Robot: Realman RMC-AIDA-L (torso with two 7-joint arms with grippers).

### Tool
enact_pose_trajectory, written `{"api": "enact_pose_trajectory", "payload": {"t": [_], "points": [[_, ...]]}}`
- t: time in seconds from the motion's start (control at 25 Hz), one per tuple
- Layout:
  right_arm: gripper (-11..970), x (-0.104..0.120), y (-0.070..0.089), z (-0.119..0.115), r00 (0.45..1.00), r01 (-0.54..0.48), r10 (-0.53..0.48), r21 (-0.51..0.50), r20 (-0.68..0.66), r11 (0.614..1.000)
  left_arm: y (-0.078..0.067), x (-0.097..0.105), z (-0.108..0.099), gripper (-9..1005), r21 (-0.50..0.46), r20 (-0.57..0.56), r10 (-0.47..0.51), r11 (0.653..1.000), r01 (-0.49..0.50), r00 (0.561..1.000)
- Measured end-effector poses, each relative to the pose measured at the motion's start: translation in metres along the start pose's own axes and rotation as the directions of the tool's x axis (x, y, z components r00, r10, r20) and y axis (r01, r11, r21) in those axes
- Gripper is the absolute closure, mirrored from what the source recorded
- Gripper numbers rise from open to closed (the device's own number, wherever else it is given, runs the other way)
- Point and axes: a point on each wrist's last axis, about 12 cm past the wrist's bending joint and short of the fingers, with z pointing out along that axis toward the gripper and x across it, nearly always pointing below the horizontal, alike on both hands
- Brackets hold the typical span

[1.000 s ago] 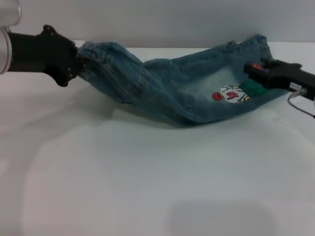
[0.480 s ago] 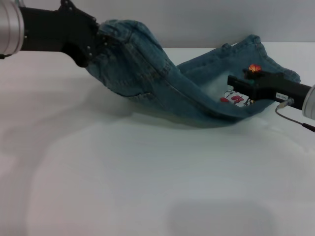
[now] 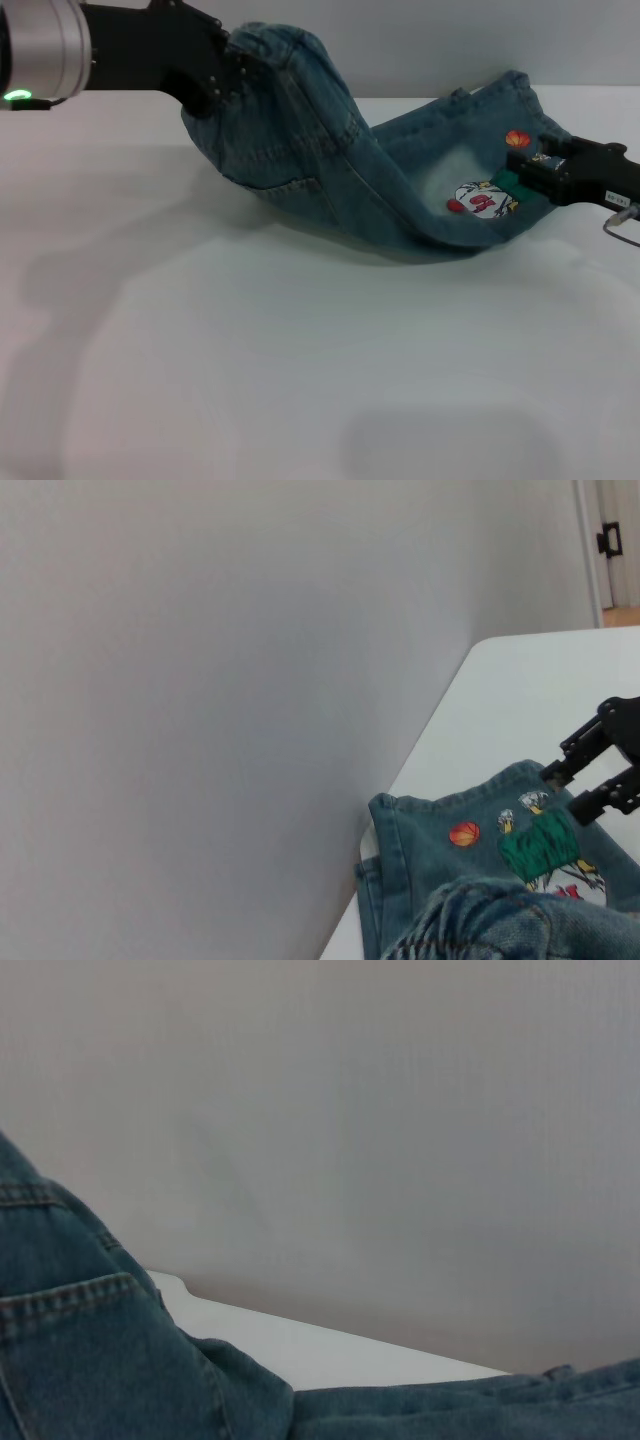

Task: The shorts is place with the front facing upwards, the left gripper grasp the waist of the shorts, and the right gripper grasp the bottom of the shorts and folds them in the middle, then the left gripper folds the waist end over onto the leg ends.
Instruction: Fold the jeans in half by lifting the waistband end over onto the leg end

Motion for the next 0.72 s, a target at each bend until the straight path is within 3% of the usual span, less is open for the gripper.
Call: {"api": "enact_pose_trajectory", "payload": {"t": [0.72], "points": [[441, -0.010, 0.024, 0.027, 0.996, 0.081, -0.086, -0.129, -0.028, 0.988, 0.016, -0.023, 0.018, 925, -0.049, 0.050, 0.002, 0.999, 0.001, 0.999]]}}
